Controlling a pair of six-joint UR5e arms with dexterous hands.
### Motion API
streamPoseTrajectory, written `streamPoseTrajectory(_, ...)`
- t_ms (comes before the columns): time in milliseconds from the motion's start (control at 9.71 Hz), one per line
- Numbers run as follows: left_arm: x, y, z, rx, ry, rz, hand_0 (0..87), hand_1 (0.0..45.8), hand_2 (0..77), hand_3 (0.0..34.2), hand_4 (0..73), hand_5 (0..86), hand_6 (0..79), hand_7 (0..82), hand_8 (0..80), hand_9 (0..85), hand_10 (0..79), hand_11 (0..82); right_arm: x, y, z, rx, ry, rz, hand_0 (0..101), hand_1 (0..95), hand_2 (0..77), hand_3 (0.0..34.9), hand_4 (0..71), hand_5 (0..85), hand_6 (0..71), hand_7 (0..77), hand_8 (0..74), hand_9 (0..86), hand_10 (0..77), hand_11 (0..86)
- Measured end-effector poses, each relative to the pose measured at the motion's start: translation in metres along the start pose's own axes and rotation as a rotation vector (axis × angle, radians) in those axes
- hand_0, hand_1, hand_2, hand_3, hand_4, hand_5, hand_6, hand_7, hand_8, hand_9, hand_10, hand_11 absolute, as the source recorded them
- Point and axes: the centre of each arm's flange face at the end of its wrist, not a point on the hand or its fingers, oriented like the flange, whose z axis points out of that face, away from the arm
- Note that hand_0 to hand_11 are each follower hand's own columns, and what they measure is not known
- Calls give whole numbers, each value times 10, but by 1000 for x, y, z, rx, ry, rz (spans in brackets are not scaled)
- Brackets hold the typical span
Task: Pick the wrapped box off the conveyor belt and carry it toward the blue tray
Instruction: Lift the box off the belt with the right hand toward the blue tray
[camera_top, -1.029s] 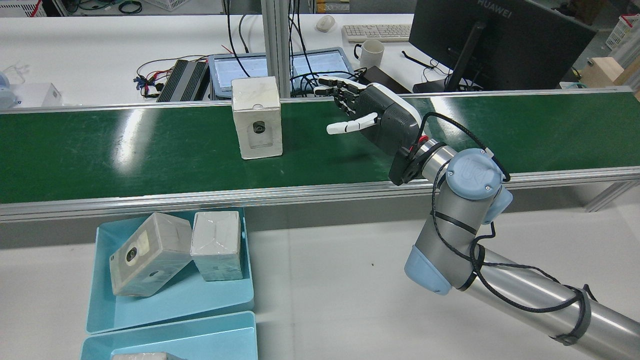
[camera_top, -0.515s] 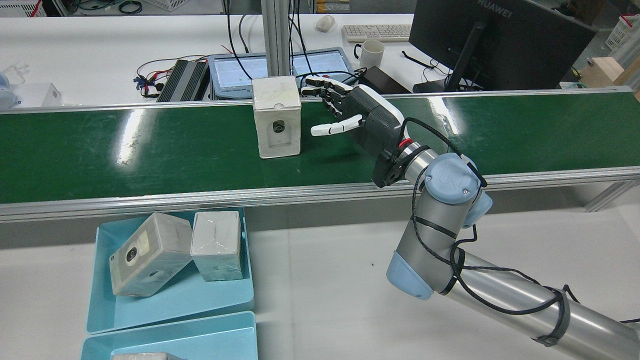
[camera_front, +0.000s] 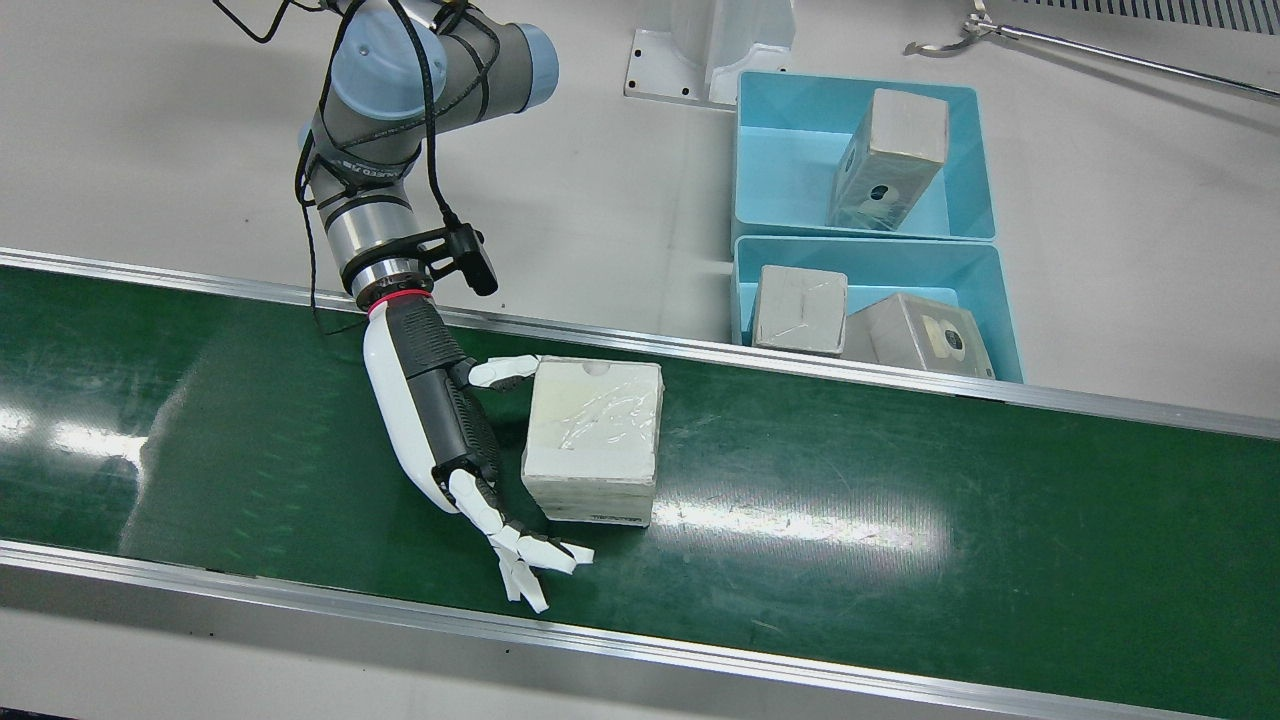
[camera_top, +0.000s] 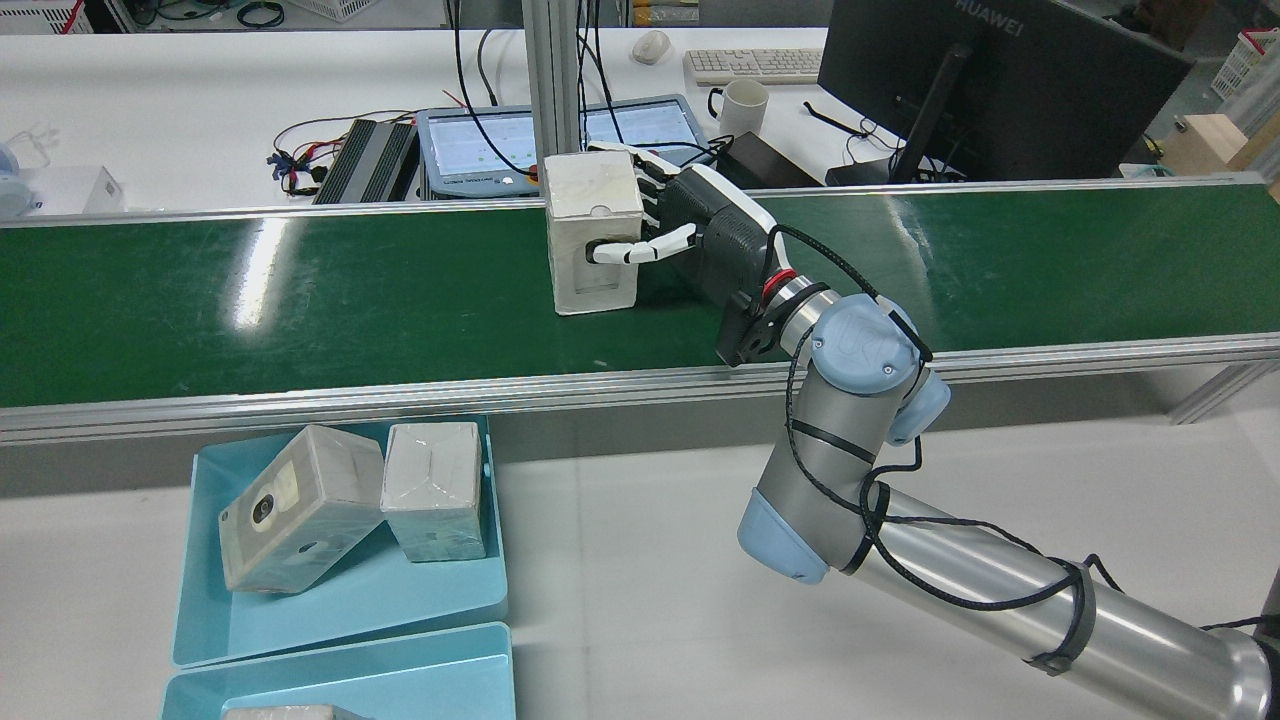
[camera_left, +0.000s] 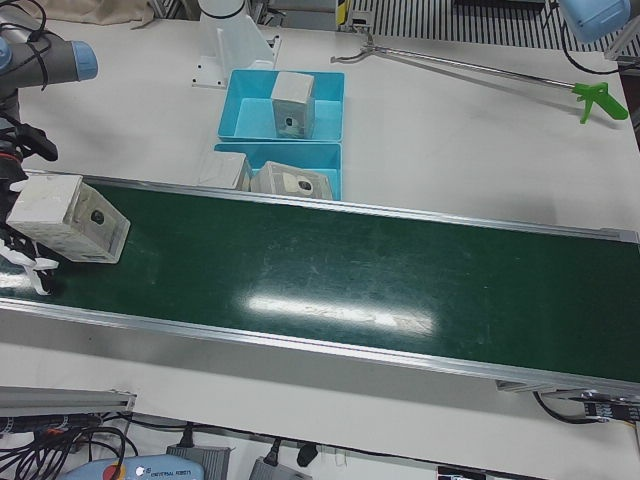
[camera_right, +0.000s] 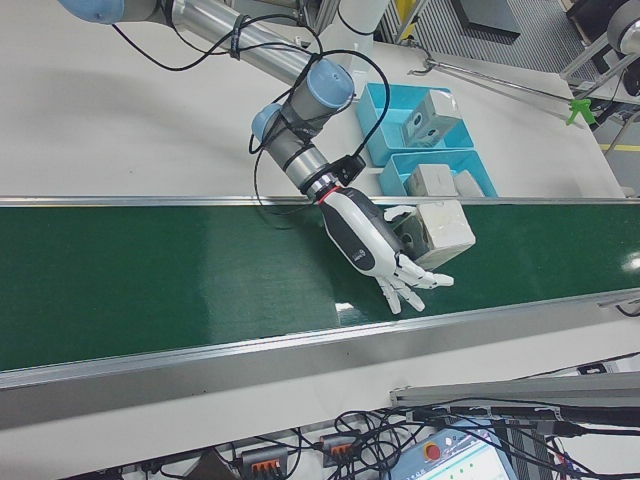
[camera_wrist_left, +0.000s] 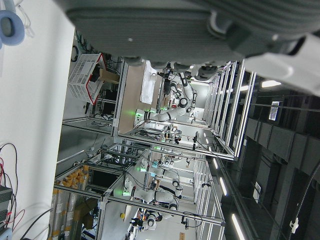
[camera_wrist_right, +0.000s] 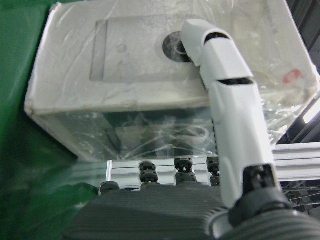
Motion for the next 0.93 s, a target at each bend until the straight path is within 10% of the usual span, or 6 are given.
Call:
streamPoseTrajectory(309,0,0,0,0,0,0,0,0,11,0,5,11,5,5,5,0,5,5,4,6,11,2,6,0,599,278,278,162,213,333,158,360,109,207,0,0)
streamPoseTrajectory(618,0,0,0,0,0,0,0,0,11,0,5,11,0,5,5,0,0,5,0,25,10,9,-1,-1,566,158,338,75,338,453,256,464,338,387,5,360)
streamPoseTrajectory(721,0,0,0,0,0,0,0,0,5,0,5,11,5,5,5,0,5,5,-6,44,7,0,-8,2,566,158,338,75,338,453,256,464,338,387,5,360)
streamPoseTrajectory(824,0,0,0,0,0,0,0,0,5,0,5,11,5,5,5,0,5,5,-12,69,2,-14,-16,6,515,49,371,53,333,562,327,573,431,485,218,518)
streamPoseTrajectory(926,0,0,0,0,0,0,0,0,5,0,5,11,5,5,5,0,5,0,-17,95,-4,-35,-23,11,515,49,371,53,333,562,327,573,431,485,218,518)
